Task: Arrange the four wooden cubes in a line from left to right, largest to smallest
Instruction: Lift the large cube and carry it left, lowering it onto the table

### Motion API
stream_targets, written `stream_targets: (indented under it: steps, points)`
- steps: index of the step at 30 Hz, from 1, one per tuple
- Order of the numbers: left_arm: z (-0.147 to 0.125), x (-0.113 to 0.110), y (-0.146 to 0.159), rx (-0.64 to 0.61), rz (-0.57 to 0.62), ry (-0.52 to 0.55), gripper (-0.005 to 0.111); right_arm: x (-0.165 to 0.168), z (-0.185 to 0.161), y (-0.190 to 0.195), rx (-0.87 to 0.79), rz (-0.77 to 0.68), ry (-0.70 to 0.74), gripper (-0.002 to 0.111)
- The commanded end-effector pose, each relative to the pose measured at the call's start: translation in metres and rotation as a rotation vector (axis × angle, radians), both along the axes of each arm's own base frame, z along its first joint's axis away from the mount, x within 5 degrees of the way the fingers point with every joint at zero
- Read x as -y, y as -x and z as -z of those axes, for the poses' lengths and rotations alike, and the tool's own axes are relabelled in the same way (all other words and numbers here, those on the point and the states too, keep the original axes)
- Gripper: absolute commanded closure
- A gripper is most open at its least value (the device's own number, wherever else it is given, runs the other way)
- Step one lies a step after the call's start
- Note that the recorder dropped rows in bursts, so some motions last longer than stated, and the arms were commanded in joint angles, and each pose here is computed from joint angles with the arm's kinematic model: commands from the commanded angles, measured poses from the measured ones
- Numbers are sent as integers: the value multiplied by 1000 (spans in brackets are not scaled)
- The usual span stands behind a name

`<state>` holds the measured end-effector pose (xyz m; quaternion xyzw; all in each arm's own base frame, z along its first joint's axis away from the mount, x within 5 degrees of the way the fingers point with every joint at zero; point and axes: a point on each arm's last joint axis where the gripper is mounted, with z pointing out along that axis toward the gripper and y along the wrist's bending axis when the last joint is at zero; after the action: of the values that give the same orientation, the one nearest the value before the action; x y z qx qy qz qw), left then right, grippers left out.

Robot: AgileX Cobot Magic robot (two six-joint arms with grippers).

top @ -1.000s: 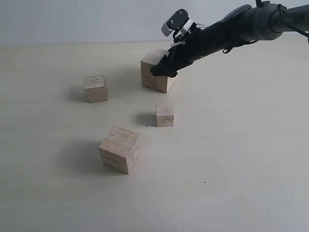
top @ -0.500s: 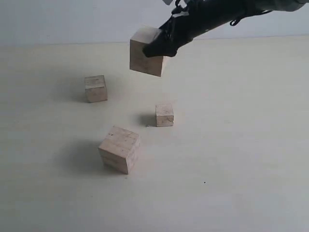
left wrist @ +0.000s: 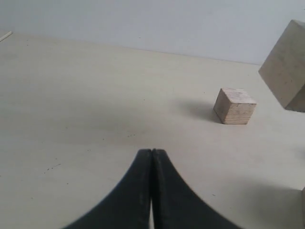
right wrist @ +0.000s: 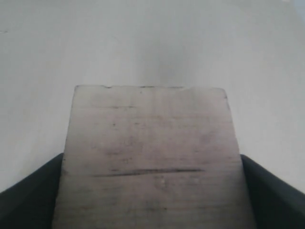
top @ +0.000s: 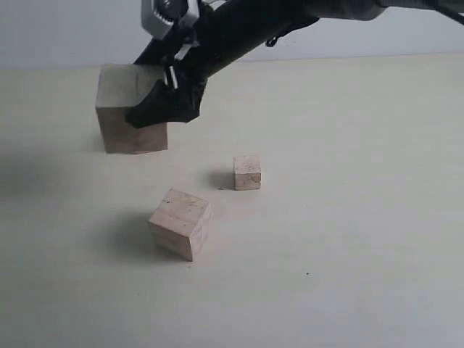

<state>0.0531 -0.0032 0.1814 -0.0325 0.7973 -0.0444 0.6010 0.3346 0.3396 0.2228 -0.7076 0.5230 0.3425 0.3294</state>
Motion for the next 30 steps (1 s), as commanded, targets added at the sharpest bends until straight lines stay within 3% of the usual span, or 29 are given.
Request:
stream_targets:
  steps: [1,17,30]
  points:
    - [0,0,0,9,5,-3,107,-23,5,19,48,-103,-39,108]
    - [0,0,0,9,5,-3,107,-42,70,12,8,-54,-52,108]
    - [0,0,0,9,5,-3,107,-40,88,8,-39,5,28,108]
